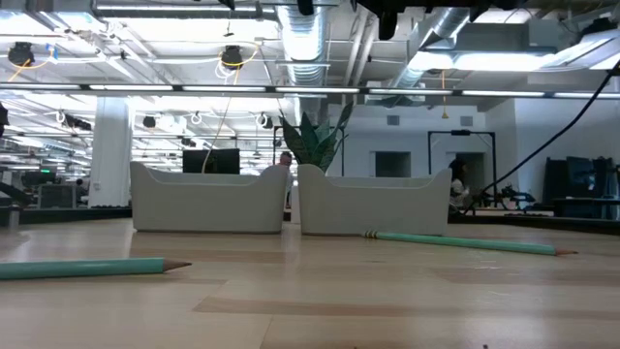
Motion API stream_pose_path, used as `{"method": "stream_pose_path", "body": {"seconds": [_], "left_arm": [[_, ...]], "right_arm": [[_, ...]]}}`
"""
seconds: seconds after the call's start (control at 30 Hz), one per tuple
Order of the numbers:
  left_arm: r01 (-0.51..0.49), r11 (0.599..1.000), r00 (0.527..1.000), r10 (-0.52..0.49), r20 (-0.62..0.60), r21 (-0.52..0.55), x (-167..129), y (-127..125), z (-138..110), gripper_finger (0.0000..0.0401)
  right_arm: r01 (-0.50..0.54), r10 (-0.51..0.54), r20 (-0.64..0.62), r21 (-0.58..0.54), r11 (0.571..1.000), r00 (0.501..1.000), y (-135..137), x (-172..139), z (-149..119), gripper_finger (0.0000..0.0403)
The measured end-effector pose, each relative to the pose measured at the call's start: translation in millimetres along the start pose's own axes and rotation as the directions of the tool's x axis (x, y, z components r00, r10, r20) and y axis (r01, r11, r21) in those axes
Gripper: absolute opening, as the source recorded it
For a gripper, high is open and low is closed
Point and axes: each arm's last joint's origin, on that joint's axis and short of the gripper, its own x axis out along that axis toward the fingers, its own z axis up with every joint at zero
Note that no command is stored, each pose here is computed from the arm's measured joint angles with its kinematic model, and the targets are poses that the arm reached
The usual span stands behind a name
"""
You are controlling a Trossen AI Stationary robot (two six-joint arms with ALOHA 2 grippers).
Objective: Sort pens & pencils
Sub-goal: Put the black pen into the right gray bin
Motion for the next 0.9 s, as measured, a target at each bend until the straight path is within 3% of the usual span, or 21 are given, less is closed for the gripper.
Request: {"method": "stream_pose_path", "body": {"seconds": [0.57,0.73,0.9], "left_arm": [[-0.061,0.998,0.998,0.06,0.026,0.015,0.1,1.5,1.7,0.0042],[-0.047,0.996,0.999,0.045,0.024,0.073,0.1,1.0,1.7,0.0043],[-0.014,0.99,0.999,0.008,0.042,0.142,0.0,-0.3,4.0,0.0082]], "right_arm": [[0.018,-0.018,0.004,-0.003,1.0,1.0,-4.1,-1.2,0.9,0.006],[0.016,-0.016,0.0,-0.004,1.0,1.0,-4.0,-1.1,0.7,0.006],[0.003,-0.003,-0.008,-0.007,1.0,1.0,-3.3,-1.0,0.0,0.006]]}}
